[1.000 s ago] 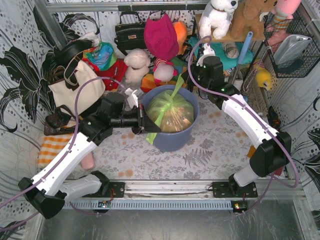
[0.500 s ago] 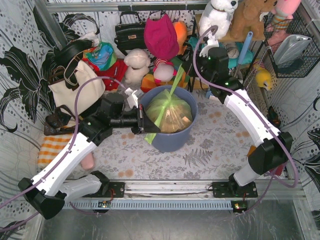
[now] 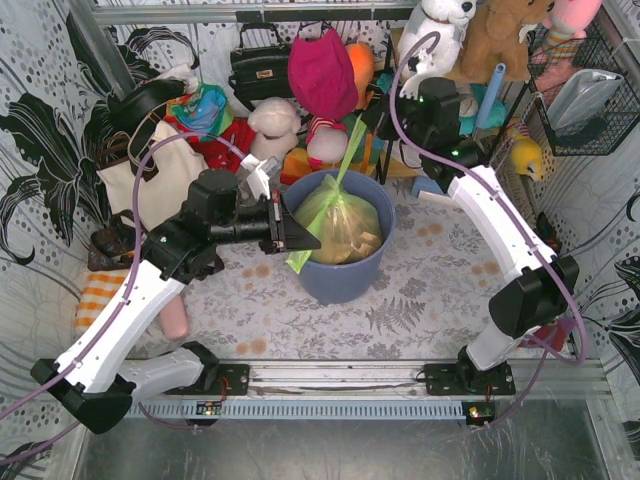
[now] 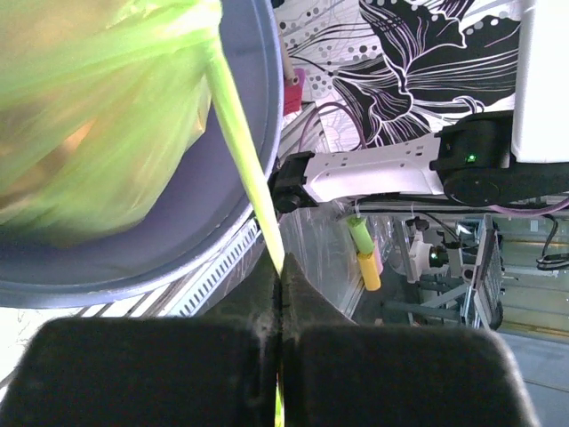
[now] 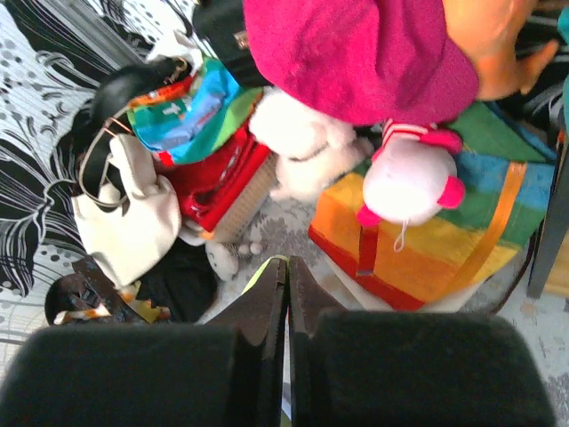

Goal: Tie the trash bag

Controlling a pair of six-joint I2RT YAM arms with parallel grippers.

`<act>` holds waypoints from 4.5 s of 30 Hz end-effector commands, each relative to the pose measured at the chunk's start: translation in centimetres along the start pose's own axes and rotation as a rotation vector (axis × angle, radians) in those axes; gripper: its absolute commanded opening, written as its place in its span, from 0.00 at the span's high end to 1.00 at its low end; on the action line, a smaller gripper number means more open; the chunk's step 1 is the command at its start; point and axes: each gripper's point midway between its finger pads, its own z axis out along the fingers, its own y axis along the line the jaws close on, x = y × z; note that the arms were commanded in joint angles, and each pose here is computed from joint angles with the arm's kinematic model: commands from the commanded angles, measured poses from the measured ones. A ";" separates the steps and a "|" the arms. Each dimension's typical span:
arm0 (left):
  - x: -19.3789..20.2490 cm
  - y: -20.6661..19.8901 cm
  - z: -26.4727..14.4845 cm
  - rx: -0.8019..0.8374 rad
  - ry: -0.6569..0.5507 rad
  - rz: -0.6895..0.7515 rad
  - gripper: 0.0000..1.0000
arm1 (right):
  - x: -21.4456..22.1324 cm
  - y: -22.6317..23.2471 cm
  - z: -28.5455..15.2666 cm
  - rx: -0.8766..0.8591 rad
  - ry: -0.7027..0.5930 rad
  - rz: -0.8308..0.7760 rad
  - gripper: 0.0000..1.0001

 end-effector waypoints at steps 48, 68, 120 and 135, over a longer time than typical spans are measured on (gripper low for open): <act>-12.2 -12.8 2.8 0.393 -0.225 0.293 0.84 | -8.0 16.5 -12.4 -0.442 -0.313 -0.003 1.00; -19.9 -15.1 -6.0 0.370 -0.524 0.476 0.24 | -14.8 12.2 -15.4 -0.073 -0.451 -0.279 0.26; -11.0 36.5 -9.6 -0.935 -1.034 0.654 0.02 | 19.8 -31.0 -14.8 0.671 -0.140 -0.445 0.03; -11.4 37.6 -10.0 -0.969 -1.032 0.576 0.02 | 20.5 -31.1 -15.6 0.644 -0.184 -0.450 0.03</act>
